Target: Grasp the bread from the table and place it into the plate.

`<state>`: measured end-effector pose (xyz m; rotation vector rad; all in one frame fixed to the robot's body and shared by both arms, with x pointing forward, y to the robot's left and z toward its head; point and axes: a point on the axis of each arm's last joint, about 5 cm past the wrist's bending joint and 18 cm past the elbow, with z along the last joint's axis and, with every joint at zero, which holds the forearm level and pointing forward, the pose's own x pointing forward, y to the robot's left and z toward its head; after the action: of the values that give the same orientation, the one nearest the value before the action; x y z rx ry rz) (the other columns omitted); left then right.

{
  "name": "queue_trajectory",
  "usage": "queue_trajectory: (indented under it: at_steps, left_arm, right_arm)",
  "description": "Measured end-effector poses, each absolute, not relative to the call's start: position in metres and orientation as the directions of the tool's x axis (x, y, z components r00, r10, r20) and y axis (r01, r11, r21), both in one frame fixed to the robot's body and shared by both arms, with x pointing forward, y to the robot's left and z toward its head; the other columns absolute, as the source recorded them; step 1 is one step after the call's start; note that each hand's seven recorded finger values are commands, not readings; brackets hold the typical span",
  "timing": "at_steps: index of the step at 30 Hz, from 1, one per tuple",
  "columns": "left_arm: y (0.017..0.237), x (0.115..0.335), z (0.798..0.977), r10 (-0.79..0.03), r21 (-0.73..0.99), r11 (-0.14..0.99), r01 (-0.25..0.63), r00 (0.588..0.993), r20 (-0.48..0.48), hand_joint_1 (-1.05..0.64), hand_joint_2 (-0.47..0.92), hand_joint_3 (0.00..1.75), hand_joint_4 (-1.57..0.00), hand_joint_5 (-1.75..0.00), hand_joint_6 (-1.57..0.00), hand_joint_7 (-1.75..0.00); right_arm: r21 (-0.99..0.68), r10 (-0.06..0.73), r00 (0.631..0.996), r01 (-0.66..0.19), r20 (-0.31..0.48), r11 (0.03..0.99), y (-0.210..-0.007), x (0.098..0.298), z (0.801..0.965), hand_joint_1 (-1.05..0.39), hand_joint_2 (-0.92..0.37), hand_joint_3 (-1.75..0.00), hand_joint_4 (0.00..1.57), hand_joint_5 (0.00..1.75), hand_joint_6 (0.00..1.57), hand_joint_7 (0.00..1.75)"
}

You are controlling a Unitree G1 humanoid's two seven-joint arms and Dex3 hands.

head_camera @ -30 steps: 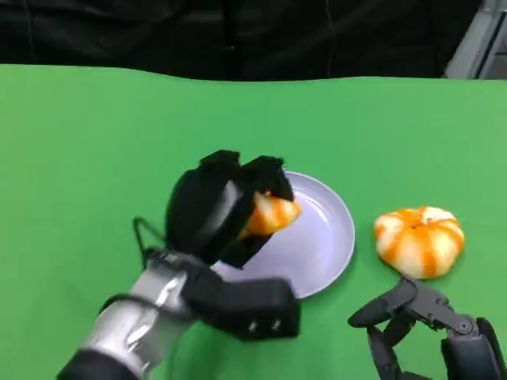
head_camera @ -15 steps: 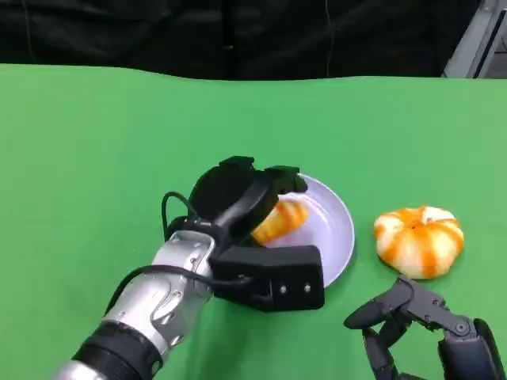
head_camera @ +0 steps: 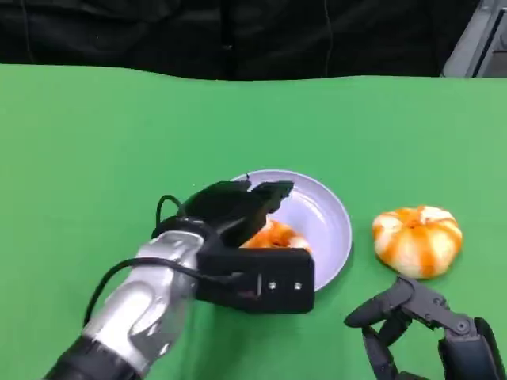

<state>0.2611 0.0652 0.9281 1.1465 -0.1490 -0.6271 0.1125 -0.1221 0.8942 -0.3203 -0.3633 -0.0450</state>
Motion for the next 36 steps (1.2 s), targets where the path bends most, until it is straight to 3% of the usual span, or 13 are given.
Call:
queue_trajectory:
  at_steps: [4, 9, 11, 12, 13, 15, 20, 21, 22, 25, 29, 36]
  left_arm:
    - [0.086, 0.249, 0.937, -0.555, 0.843, 0.366, 0.395, 0.819, -0.143, -0.87, 0.92, 0.48, -0.01, 0.00, 0.00, 0.00]
    - [0.131, 0.228, 0.938, -0.572, 0.718, 0.552, 0.424, 0.819, -0.043, -0.83, 0.92, 0.54, -0.15, -0.08, -0.12, -0.05]
    - [0.143, 0.220, 0.936, -0.562, 0.667, 0.614, 0.421, 0.827, -0.005, -0.79, 0.92, 0.54, -0.33, -0.19, -0.29, -0.12]
    - [0.148, 0.215, 0.932, -0.549, 0.630, 0.659, 0.411, 0.835, 0.029, -0.79, 0.92, 0.54, -0.35, -0.20, -0.31, -0.13]
    - [0.151, 0.209, 0.928, -0.532, 0.594, 0.700, 0.397, 0.845, 0.062, -0.67, 0.92, 0.46, -0.51, -0.30, -0.46, -0.19]
    - [0.156, 0.198, 0.920, -0.473, 0.504, 0.791, 0.346, 0.869, 0.145, -0.61, 0.92, 0.41, -0.60, -0.36, -0.54, -0.22]
    - [0.162, 0.186, 0.913, -0.396, 0.420, 0.864, 0.276, 0.889, 0.229, -0.59, 0.92, 0.39, -0.62, -0.38, -0.57, -0.21]
    - [0.162, 0.186, 0.913, -0.395, 0.420, 0.865, 0.275, 0.888, 0.234, -0.28, 0.86, 0.56, -0.80, -0.80, -0.79, -0.48]
    - [0.164, 0.182, 0.912, -0.377, 0.382, 0.885, 0.266, 0.891, 0.253, -0.08, 0.73, 0.82, -0.88, -1.18, -0.87, -0.82]
    - [0.175, 0.153, 0.899, -0.248, 0.191, 0.962, 0.196, 0.918, 0.309, 0.07, 0.53, 1.20, -0.88, -1.59, -0.85, -1.34]
    - [0.188, 0.127, 0.889, -0.165, 0.157, 0.979, 0.128, 0.952, 0.256, 0.10, 0.45, 1.31, -0.84, -1.74, -0.79, -1.54]
    - [0.186, 0.128, 0.892, -0.156, 0.152, 0.982, 0.113, 0.939, 0.306, 0.08, 0.43, 1.33, -0.86, -1.75, -0.75, -1.63]
  right_arm:
    - [-0.299, 0.014, 0.935, 0.099, 0.354, 0.949, -0.122, 0.113, 0.894, -0.16, -0.47, -1.09, 0.71, 1.62, 0.71, 1.18]
    - [-0.300, 0.013, 0.937, 0.099, 0.350, 0.949, -0.121, 0.113, 0.894, -0.16, -0.47, -1.09, 0.71, 1.60, 0.71, 1.19]
    - [-0.301, 0.015, 0.936, 0.098, 0.352, 0.949, -0.121, 0.114, 0.894, -0.16, -0.47, -1.09, 0.71, 1.60, 0.71, 1.18]
    - [-0.300, 0.015, 0.935, 0.098, 0.353, 0.949, -0.121, 0.114, 0.894, -0.16, -0.47, -1.09, 0.71, 1.59, 0.71, 1.19]
    - [-0.300, 0.014, 0.936, 0.098, 0.352, 0.949, -0.121, 0.113, 0.894, -0.16, -0.47, -1.09, 0.72, 1.59, 0.71, 1.19]
    - [-0.300, 0.015, 0.936, 0.097, 0.352, 0.949, -0.121, 0.113, 0.894, -0.16, -0.46, -1.10, 0.72, 1.58, 0.71, 1.19]
    - [-0.300, 0.014, 0.937, 0.098, 0.350, 0.949, -0.121, 0.113, 0.894, -0.16, -0.46, -1.11, 0.73, 1.58, 0.71, 1.19]
    - [-0.300, 0.014, 0.937, 0.098, 0.349, 0.949, -0.121, 0.113, 0.894, -0.16, -0.46, -1.11, 0.73, 1.58, 0.71, 1.19]
    - [-0.300, 0.018, 0.937, 0.094, 0.349, 0.949, -0.121, 0.114, 0.894, -0.16, -0.46, -1.11, 0.73, 1.59, 0.71, 1.19]
    - [-0.300, 0.012, 0.938, 0.098, 0.346, 0.949, -0.122, 0.112, 0.895, -0.17, -0.46, -1.10, 0.73, 1.60, 0.70, 1.19]
    - [-0.304, 0.016, 0.934, 0.099, 0.356, 0.947, -0.123, 0.114, 0.896, -0.18, -0.47, -1.09, 0.73, 1.59, 0.70, 1.19]
    - [-0.299, 0.005, 0.936, 0.108, 0.353, 0.948, -0.127, 0.113, 0.895, -0.17, -0.47, -1.10, 0.73, 1.57, 0.71, 1.19]
